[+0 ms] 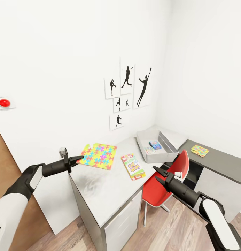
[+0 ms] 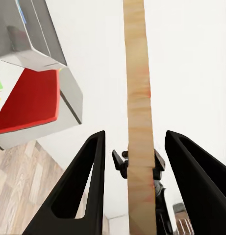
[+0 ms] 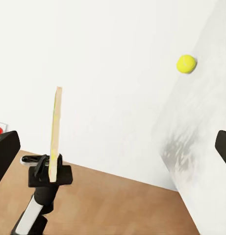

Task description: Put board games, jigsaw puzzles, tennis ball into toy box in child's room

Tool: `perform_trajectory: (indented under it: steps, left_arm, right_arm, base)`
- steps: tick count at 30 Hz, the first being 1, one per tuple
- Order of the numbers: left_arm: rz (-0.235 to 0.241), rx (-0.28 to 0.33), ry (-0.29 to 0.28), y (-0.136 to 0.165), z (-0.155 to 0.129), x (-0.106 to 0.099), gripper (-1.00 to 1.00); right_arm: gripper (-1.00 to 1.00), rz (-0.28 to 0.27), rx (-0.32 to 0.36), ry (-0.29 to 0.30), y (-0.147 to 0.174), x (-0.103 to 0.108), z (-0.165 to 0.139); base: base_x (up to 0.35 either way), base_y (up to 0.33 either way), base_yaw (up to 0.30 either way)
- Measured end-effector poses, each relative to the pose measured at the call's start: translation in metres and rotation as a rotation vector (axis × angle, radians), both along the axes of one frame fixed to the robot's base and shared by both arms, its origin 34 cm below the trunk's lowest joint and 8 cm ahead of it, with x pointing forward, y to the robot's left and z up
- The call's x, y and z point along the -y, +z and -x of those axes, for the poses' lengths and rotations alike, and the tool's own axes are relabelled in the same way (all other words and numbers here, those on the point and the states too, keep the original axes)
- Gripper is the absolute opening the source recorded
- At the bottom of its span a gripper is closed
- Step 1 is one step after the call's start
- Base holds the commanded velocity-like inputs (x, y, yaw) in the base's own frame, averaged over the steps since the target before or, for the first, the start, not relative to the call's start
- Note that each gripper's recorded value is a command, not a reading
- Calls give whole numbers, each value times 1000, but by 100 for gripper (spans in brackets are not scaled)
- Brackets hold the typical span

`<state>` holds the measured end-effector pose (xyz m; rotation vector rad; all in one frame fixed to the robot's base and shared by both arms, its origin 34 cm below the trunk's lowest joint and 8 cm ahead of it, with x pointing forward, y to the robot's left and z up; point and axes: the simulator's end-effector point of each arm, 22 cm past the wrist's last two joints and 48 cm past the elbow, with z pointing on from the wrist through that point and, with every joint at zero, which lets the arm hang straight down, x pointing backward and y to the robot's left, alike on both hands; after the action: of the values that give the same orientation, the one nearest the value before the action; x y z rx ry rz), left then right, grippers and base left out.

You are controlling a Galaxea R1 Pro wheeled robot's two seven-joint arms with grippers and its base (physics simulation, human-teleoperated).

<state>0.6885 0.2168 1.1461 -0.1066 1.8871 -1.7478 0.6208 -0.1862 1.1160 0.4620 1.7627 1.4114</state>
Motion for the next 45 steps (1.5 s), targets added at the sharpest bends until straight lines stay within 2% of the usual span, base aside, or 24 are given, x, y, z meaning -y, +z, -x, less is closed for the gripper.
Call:
perform_trajectory:
  steps: [6, 12, 26, 38, 41, 42, 45]
  left_arm:
    - [9, 28, -14, 15, -7, 12, -100]
    - [10, 49, -16, 25, -12, 14, -100]
    - [10, 58, -15, 27, -12, 15, -100]
    - [-2, 113, -23, 45, -11, 17, -100]
    - [-2, 115, -25, 46, -11, 18, -100]
    - [3, 116, -32, 46, -11, 24, -100]
    - [16, 119, -47, 46, -10, 36, -100]
  right_arm:
    - [100, 2, -4, -1, -2, 1, 0]
    - [100, -2, -3, -3, -1, 0, 0]
    - [100, -5, -3, 3, -1, -4, 0]
    - [100, 2, 7, 10, 3, -5, 1]
    - [100, 1, 19, 15, 8, -8, 2]
    - [100, 7, 53, 21, 22, -9, 4]
    - [100, 17, 76, 26, 31, -9, 6]
  base:
    - [0, 0, 0]
    - [0, 0, 0]
    - [0, 0, 0]
    - [69, -8, 0]
    - [6, -1, 0]
    - [1, 0, 0]
    - [0, 0, 0]
